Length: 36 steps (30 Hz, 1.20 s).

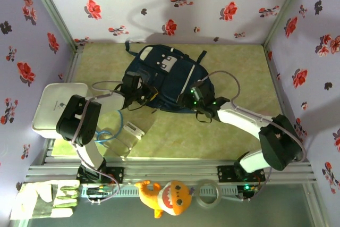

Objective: Pack books, pencil case, and school supplies into a backpack

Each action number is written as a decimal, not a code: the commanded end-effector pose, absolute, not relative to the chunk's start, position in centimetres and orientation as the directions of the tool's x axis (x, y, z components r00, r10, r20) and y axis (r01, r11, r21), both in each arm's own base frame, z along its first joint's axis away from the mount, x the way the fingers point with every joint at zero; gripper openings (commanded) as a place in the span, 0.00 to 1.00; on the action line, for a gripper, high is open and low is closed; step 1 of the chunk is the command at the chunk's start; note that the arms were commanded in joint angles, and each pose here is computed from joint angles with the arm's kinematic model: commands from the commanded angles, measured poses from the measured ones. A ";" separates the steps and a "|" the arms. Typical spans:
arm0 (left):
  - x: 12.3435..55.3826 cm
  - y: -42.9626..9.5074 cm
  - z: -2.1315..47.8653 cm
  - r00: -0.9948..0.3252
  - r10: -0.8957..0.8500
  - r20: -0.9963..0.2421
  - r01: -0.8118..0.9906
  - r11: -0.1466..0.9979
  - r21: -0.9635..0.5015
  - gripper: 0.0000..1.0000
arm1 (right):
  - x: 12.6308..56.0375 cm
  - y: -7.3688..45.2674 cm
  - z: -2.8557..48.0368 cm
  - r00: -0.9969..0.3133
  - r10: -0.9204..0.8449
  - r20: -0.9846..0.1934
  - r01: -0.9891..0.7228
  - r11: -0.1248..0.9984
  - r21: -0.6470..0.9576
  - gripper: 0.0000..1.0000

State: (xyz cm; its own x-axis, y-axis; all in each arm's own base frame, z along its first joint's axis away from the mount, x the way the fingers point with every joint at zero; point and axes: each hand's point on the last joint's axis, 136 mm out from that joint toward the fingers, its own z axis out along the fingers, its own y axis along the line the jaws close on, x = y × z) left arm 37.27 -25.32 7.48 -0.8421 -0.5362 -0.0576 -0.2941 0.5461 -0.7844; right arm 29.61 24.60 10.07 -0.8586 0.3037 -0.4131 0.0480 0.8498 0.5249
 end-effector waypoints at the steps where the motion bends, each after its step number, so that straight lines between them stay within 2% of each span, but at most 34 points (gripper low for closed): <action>1: 38.0 -26.7 10.6 -0.834 -0.545 -0.084 -0.226 0.476 -0.850 0.06 | 28.8 25.3 8.4 -0.867 0.316 -0.385 0.073 0.846 0.529 0.67; 3: 37.9 -27.0 11.6 -0.833 -0.545 -0.090 -0.212 0.466 -0.859 0.04 | 28.6 24.8 7.2 -0.867 0.316 -0.385 0.089 0.859 0.505 0.66; 7: 37.7 -27.6 13.5 -0.832 -0.546 -0.100 -0.186 0.444 -0.876 0.00 | 29.3 23.5 6.6 -0.847 0.274 -0.455 0.059 0.900 0.432 0.66; 16: 37.2 -29.3 15.2 -0.848 -0.519 -0.108 -0.150 0.432 -0.889 0.00 | 32.7 20.3 7.0 -0.821 0.237 -0.520 0.077 0.948 0.310 0.63; 23: 37.2 -30.8 16.1 -0.865 -0.477 -0.155 -0.089 0.451 -0.888 0.00 | 28.9 20.6 7.7 -0.832 0.209 -0.514 0.060 0.955 0.292 0.63; 28: 37.1 -31.8 15.9 -0.875 -0.459 -0.157 -0.080 0.457 -0.886 0.00 | 26.9 22.9 8.4 -0.838 0.183 -0.515 0.016 0.950 0.312 0.61; 31: 37.2 -31.9 16.1 -0.875 -0.457 -0.161 -0.074 0.455 -0.887 0.00 | 26.9 25.5 8.9 -0.835 0.145 -0.530 -0.048 0.942 0.333 0.56; 36: 37.0 -32.0 16.8 -0.875 -0.455 -0.166 -0.064 0.448 -0.892 0.00 | 27.6 30.0 8.6 -0.834 0.062 -0.548 -0.147 0.932 0.330 0.39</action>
State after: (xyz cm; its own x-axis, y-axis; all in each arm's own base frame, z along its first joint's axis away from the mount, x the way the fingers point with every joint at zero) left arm 36.74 -29.90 12.94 -0.8555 -0.5077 -0.1017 -0.1928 0.4947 -0.8474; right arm 26.54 27.50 7.69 -0.8586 0.0802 -0.5063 -0.1003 0.9423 0.3193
